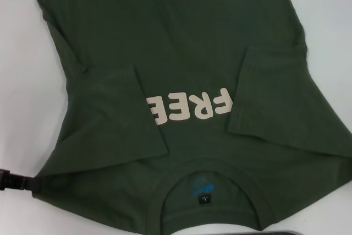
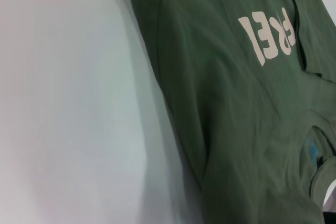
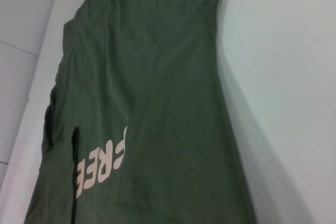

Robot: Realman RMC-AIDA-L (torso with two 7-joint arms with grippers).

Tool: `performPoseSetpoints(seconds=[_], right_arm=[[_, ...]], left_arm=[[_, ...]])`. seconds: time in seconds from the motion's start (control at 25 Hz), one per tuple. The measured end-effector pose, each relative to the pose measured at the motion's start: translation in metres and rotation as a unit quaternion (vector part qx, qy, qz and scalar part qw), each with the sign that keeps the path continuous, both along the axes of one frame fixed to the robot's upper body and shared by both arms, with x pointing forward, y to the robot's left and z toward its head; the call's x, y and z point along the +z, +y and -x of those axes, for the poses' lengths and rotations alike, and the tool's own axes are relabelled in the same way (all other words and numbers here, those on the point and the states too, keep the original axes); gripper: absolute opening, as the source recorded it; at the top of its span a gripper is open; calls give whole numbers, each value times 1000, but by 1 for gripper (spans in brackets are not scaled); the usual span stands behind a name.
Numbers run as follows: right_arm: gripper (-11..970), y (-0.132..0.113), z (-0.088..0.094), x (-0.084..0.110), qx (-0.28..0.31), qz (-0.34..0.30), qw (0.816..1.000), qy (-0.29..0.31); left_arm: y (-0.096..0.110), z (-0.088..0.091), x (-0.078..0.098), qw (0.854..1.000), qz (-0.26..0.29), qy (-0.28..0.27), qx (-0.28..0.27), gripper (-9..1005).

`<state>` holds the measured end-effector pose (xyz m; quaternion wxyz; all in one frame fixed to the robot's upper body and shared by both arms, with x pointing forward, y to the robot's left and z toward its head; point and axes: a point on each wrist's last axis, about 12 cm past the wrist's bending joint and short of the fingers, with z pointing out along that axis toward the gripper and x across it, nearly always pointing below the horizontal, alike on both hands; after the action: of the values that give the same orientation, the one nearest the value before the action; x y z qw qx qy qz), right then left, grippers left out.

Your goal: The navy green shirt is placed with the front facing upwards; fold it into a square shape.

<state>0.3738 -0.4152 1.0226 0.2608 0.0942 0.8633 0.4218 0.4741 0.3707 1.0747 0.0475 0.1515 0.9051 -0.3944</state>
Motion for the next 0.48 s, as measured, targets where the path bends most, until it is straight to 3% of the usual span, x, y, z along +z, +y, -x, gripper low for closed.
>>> performPoseSetpoints(seconds=[0.48], right_arm=[[36, 9, -35, 14, 42, -6, 999, -30]], left_arm=[[-7, -6, 3, 1000, 17, -16, -8, -2]])
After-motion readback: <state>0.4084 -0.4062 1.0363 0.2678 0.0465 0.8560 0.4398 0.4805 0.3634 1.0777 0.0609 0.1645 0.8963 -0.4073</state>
